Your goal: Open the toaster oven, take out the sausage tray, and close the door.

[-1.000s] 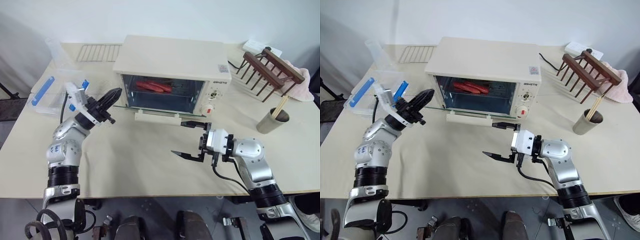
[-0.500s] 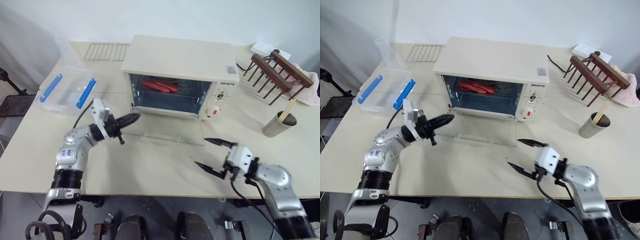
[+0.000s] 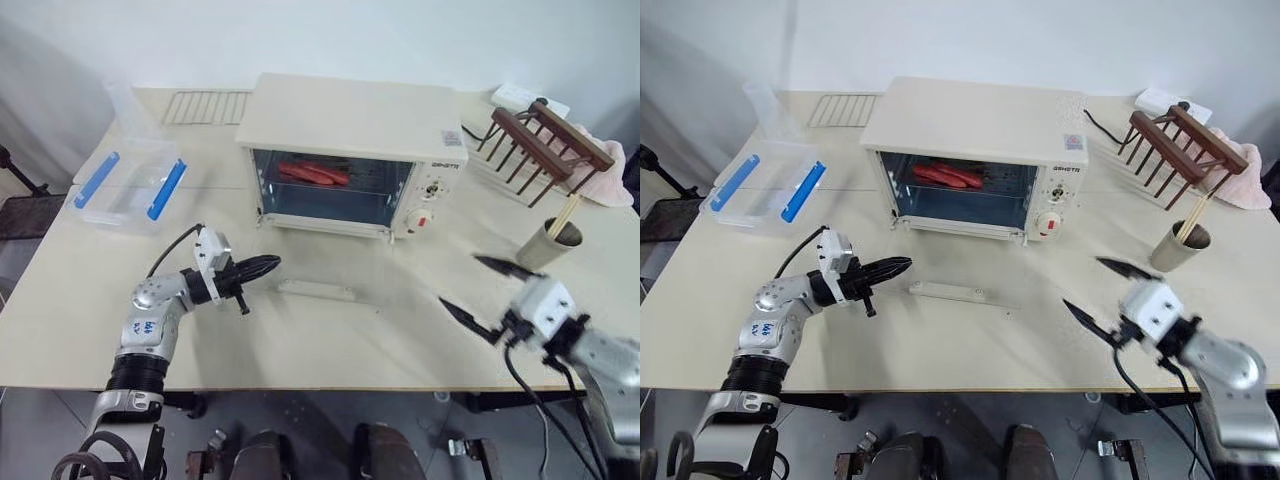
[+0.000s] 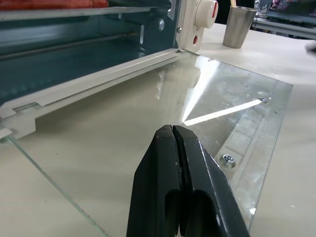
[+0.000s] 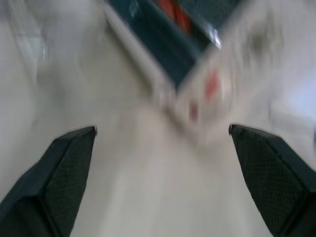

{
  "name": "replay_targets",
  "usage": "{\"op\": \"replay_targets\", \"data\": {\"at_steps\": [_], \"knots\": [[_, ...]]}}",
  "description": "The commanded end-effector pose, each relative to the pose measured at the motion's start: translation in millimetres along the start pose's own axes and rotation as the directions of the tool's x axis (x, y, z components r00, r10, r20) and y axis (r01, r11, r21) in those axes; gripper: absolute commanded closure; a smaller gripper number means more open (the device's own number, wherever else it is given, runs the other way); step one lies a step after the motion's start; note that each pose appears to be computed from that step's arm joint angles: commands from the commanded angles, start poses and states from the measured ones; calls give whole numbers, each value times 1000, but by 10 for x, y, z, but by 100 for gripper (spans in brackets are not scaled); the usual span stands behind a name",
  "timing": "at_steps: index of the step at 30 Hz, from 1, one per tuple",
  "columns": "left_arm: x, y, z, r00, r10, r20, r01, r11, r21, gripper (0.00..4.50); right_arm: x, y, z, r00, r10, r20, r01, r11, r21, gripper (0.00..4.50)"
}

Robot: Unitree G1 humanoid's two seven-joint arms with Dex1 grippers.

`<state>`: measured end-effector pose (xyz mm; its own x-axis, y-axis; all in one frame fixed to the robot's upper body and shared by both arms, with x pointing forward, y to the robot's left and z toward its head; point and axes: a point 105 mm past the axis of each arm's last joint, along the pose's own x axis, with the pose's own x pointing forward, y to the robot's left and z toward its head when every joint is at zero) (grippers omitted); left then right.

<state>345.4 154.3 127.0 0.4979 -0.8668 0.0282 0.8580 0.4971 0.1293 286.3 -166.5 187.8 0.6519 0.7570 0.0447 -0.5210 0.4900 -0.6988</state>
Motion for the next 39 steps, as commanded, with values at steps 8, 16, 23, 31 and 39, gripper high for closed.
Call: {"op": "replay_targets", "data": {"at_steps": [8,16,23,31,39], "knots": [[-487,-77,151,986,126,113,-122,992,-37,205,982,42,209,999,-35,2,35,981,-190,0],[-814,-261,247,969,218,118,-219,976,0,4,1599,-136,222,989,-150,-5,135,903,-407,0],[-765,-270,263,965,233,124,-233,972,-12,4,1863,-182,178,977,-203,-59,146,850,-505,0],[-658,-259,289,968,215,134,-215,977,-15,0,1907,-298,58,955,-260,-143,143,825,-547,41],[-617,-229,294,968,209,138,-209,978,-17,0,1942,-285,84,955,-256,-147,135,823,-552,306]]}}
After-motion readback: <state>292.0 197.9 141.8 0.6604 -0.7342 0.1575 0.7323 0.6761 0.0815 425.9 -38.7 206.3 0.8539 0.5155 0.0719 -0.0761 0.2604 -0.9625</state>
